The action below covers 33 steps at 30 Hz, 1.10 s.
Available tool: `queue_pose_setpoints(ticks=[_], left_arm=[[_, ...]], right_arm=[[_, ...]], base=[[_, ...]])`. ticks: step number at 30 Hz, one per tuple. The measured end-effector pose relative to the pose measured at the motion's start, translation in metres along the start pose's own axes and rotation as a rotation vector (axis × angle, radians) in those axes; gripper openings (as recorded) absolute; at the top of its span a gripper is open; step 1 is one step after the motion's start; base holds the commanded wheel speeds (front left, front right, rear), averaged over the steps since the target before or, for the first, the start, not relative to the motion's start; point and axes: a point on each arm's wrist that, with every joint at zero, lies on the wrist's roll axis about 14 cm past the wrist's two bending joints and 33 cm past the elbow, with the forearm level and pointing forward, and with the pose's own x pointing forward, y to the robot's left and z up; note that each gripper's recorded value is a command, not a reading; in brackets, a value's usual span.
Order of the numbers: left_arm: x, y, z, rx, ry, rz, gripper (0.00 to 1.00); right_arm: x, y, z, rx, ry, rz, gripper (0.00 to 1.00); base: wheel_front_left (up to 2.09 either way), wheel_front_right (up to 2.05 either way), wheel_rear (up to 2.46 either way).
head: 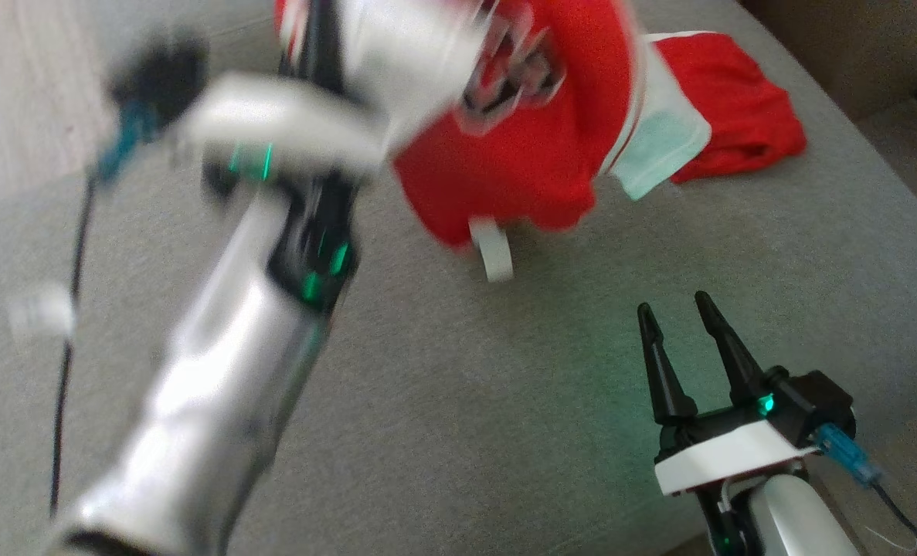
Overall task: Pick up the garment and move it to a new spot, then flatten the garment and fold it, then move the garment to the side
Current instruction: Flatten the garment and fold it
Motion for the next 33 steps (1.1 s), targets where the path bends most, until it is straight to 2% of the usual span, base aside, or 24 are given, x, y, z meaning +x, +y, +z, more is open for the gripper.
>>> queue_pose_setpoints(ticks=[2, 4, 5, 7, 8, 9, 13, 18, 21, 25, 26, 29, 33], left_arm=[[-0.038, 0.070, -0.034, -0.047, 0.081, 0.193, 0.00], [-0.094, 0.133, -0.075, -0.093, 0.172, 0.394, 0.00], [-0.094, 0.133, -0.075, -0.093, 0.172, 0.394, 0.00], [-0.152, 0.176, -0.109, -0.116, 0.248, 0.552, 0.00], [-0.174, 0.188, -0.120, -0.124, 0.265, 0.604, 0.19], [-0.187, 0.194, -0.122, -0.093, 0.265, 0.604, 1.00], [-0.185, 0.196, -0.107, 0.039, 0.257, 0.549, 1.00], [-0.192, 0.203, -0.068, 0.373, 0.263, 0.472, 1.00], [-0.168, 0.189, -0.039, 0.526, 0.234, 0.361, 1.00], [-0.116, 0.163, -0.011, 0.657, 0.276, 0.197, 1.00], [-0.091, 0.154, -0.006, 0.689, 0.336, 0.134, 1.00], [-0.066, 0.149, -0.022, 0.728, 0.494, 0.048, 1.00], [-0.059, 0.175, -0.061, 0.729, 0.749, 0.043, 1.00]], right_arm=[[0.005, 0.005, -0.002, 0.001, 0.005, 0.017, 1.00], [0.009, 0.008, -0.004, 0.001, 0.012, 0.028, 1.00], [0.009, 0.008, -0.004, 0.001, 0.012, 0.028, 1.00], [0.014, 0.011, -0.008, 0.000, 0.026, 0.040, 1.00], [0.017, 0.014, -0.011, 0.000, 0.034, 0.047, 1.00], [0.021, 0.017, -0.015, 0.001, 0.046, 0.059, 1.00], [0.029, 0.023, -0.021, -0.005, 0.064, 0.080, 1.00], [0.036, 0.028, -0.022, -0.006, 0.065, 0.097, 1.00], [0.037, 0.030, -0.023, -0.008, 0.069, 0.103, 1.00], [0.037, 0.029, -0.029, -0.010, 0.090, 0.098, 1.00], [0.038, 0.028, -0.032, -0.012, 0.100, 0.097, 1.00], [0.045, 0.027, -0.029, -0.014, 0.092, 0.095, 1.00], [0.055, 0.023, -0.025, -0.011, 0.081, 0.086, 1.00]], base=[[0.00, 0.00, 0.00], [0.00, 0.00, 0.00], [0.00, 0.00, 0.00], [0.00, 0.00, 0.00], [0.00, 0.00, 0.00], [0.00, 0.00, 0.00], [0.00, 0.00, 0.00], [0.00, 0.00, 0.00], [0.00, 0.00, 0.00], [0.00, 0.00, 0.00], [0.00, 0.00, 0.00], [0.00, 0.00, 0.00], [0.00, 0.00, 0.00]])
